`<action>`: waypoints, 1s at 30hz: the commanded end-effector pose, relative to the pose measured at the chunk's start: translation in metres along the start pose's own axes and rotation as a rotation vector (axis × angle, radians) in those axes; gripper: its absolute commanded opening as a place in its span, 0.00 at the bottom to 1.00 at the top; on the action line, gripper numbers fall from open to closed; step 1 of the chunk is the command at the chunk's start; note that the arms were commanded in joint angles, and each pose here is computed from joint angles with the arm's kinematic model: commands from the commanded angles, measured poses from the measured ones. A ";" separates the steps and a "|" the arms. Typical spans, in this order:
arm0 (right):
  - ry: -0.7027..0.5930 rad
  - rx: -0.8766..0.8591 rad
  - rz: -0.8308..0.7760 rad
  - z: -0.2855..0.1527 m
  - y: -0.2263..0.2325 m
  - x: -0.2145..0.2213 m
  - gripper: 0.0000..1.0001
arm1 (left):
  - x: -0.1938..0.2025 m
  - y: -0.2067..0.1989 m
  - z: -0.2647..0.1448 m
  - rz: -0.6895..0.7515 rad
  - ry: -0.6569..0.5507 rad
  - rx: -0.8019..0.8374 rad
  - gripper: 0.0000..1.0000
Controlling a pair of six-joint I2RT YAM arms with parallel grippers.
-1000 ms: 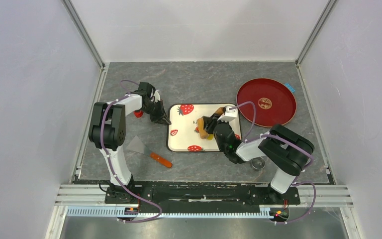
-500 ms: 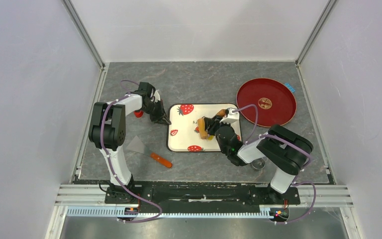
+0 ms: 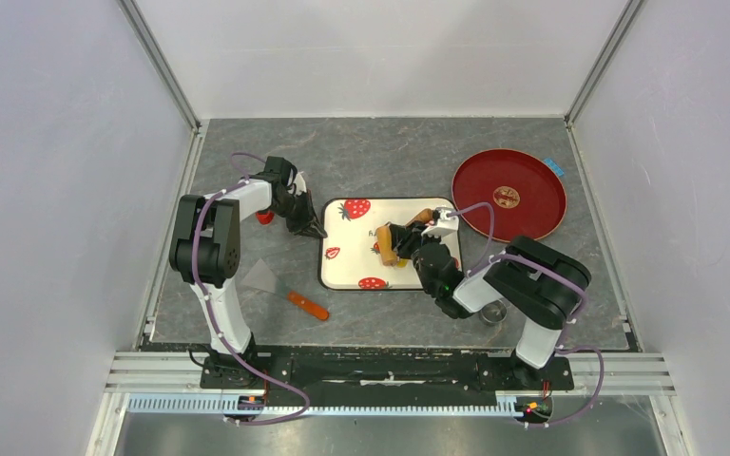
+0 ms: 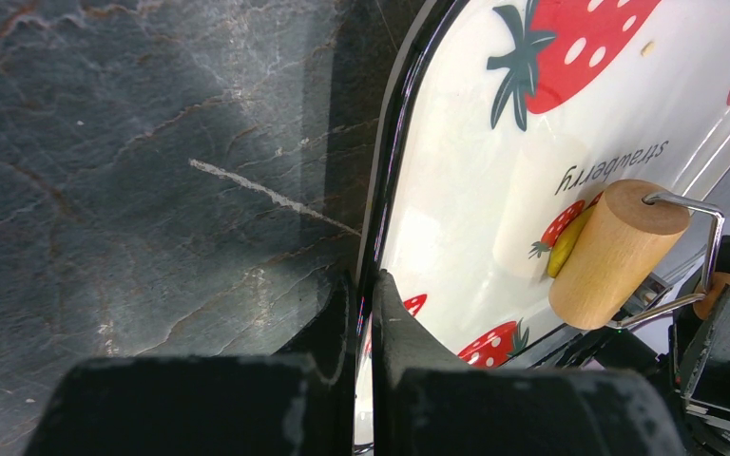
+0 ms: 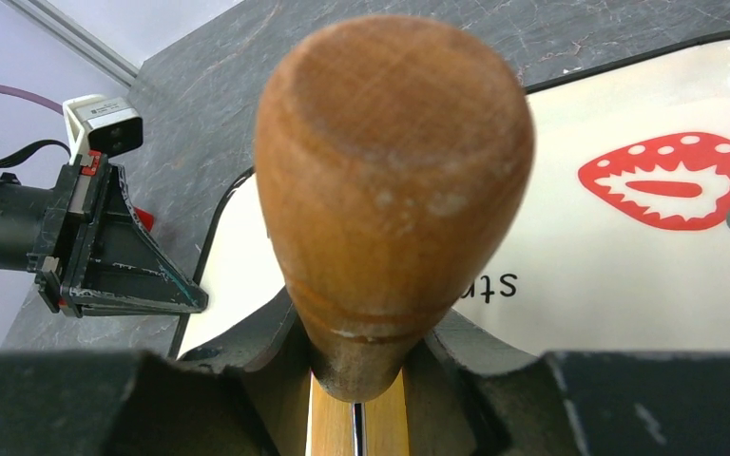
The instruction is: Roll out the dumpling wrappers from the dough
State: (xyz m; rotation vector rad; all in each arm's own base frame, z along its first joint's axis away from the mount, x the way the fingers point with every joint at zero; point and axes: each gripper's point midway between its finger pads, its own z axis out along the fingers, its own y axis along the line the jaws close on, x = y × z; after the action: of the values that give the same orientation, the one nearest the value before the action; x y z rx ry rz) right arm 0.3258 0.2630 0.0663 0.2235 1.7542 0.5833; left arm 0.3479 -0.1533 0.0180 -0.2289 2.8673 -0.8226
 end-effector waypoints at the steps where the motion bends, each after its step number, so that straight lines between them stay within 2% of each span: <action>1: 0.591 0.254 -0.495 -0.093 -0.142 0.129 0.00 | 0.005 0.020 0.011 -0.006 0.006 -0.110 0.02; 22: 0.592 0.169 -0.452 -0.087 -0.118 0.133 0.00 | 0.006 0.020 0.011 -0.007 0.008 -0.110 0.02; 30: 0.556 0.029 -0.455 -0.062 -0.062 0.123 0.00 | 0.005 0.019 0.011 -0.008 0.008 -0.108 0.02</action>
State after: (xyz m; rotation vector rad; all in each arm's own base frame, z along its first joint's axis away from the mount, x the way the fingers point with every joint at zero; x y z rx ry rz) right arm 0.3063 0.3012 0.0663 0.0777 1.8043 0.7142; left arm 0.3482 -0.1532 0.0181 -0.2289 2.8670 -0.8215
